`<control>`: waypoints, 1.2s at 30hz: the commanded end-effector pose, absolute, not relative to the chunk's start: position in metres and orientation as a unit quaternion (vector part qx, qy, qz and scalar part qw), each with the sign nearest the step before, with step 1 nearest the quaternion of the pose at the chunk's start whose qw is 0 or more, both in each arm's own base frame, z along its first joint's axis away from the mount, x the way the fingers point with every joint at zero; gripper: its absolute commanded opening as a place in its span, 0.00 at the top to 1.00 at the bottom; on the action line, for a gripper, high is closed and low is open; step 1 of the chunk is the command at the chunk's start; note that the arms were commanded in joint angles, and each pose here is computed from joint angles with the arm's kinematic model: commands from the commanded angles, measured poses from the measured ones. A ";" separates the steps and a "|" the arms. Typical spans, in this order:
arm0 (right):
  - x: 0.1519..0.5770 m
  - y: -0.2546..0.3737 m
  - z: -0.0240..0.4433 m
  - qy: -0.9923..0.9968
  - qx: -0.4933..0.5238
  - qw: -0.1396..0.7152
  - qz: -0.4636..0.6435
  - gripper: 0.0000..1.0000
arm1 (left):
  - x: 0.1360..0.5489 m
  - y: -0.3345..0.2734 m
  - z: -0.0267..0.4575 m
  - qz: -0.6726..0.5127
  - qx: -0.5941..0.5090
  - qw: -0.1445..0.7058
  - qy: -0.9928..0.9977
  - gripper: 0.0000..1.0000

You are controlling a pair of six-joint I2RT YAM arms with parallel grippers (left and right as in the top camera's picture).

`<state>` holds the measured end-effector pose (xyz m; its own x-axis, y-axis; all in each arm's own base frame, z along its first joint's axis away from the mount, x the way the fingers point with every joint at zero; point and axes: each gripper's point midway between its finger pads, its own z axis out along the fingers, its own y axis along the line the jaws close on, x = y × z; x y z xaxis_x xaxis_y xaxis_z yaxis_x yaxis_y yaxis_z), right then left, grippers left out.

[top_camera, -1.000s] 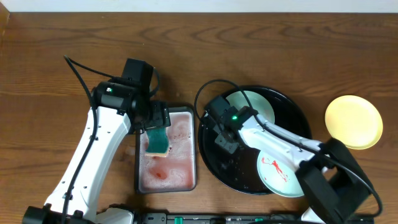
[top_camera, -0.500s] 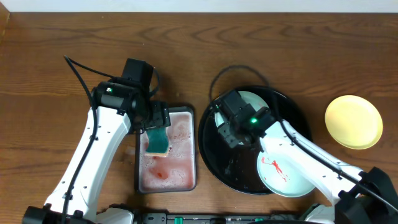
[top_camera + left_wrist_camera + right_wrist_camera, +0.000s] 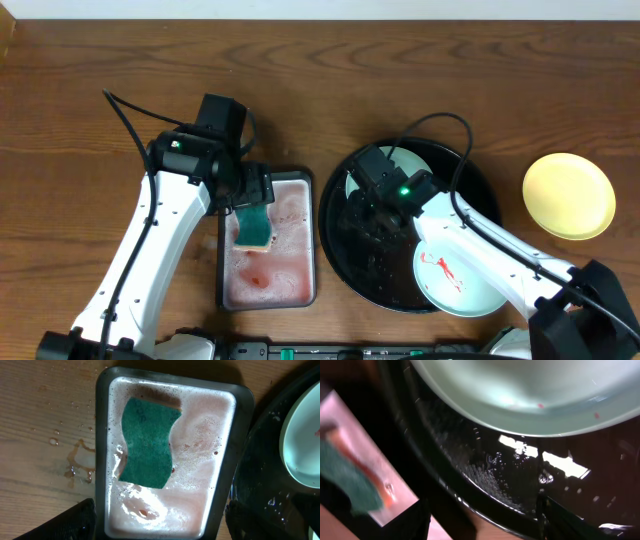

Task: Clean dirty plates on tray and stack at the side
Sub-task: 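Drag the pale green plate to the back of the black tray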

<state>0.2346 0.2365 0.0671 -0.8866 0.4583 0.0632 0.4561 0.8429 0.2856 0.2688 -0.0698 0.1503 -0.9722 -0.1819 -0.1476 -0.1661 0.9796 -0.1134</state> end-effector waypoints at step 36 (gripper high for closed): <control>0.247 0.165 0.004 0.869 0.486 0.047 0.078 0.80 | 0.269 -0.068 0.151 -0.046 -0.084 0.080 0.992 0.17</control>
<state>0.2536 0.1751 0.0105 -0.4736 0.8800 0.0349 0.8614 0.4546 0.2263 0.2688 -0.0698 0.1503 -0.9722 -0.1819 -0.1476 -0.1661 0.9796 -0.1134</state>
